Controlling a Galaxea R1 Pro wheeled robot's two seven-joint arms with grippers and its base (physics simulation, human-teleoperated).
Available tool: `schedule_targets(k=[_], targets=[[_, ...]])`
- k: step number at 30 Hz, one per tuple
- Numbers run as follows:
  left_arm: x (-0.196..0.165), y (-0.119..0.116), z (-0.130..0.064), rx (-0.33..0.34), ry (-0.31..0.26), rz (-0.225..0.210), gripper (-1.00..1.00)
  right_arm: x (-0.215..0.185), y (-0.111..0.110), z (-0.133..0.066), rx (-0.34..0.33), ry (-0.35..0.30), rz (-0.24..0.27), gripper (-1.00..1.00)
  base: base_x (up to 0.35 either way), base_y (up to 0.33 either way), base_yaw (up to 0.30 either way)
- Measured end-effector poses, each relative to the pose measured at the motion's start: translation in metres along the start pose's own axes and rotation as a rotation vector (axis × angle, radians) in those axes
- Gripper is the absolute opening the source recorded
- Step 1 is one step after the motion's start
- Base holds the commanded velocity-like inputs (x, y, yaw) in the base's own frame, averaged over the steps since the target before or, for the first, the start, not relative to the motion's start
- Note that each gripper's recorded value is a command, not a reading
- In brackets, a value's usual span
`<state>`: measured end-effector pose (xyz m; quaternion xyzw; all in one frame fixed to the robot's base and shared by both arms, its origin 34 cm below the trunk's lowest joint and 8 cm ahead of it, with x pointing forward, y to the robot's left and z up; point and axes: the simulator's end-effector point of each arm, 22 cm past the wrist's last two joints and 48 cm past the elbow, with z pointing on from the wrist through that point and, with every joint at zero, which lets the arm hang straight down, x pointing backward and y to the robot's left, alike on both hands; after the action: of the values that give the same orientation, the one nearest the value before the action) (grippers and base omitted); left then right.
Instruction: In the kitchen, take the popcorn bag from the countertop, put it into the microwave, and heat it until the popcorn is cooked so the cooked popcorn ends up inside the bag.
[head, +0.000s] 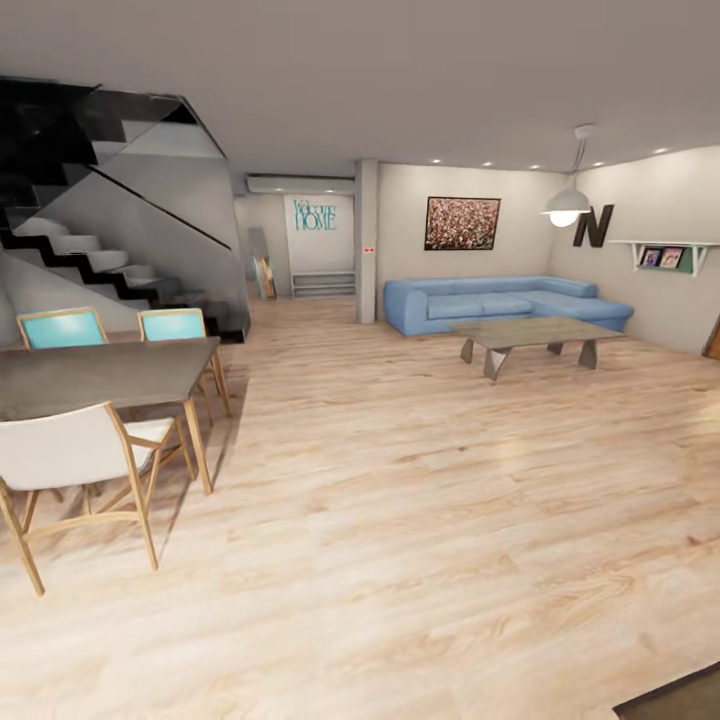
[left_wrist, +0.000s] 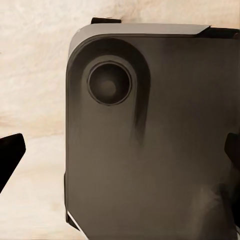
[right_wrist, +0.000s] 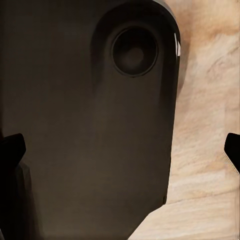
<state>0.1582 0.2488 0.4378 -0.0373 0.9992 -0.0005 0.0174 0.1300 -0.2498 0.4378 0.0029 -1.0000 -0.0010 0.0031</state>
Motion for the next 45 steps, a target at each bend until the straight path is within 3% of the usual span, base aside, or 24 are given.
schedule_targets(k=[20,29,45], targets=[[-0.0014,0.0010,0.0000,-0.001,-0.003,-0.003,1.00,0.0002,0.0011,0.0000,-0.001,0.000,0.000,1.00,0.000,0.000,0.277],[-0.0024,0.0029,0.0000,-0.005,-0.005,-0.106,1.00,-0.0001,0.0000,0.0000,0.000,0.000,0.000,1.00,0.000,0.000,0.277],[-0.0024,0.0030,0.0000,-0.005,-0.006,-0.112,1.00,0.0002,-0.0001,0.0000,0.000,0.000,0.000,1.00,0.000,0.000,0.277]])
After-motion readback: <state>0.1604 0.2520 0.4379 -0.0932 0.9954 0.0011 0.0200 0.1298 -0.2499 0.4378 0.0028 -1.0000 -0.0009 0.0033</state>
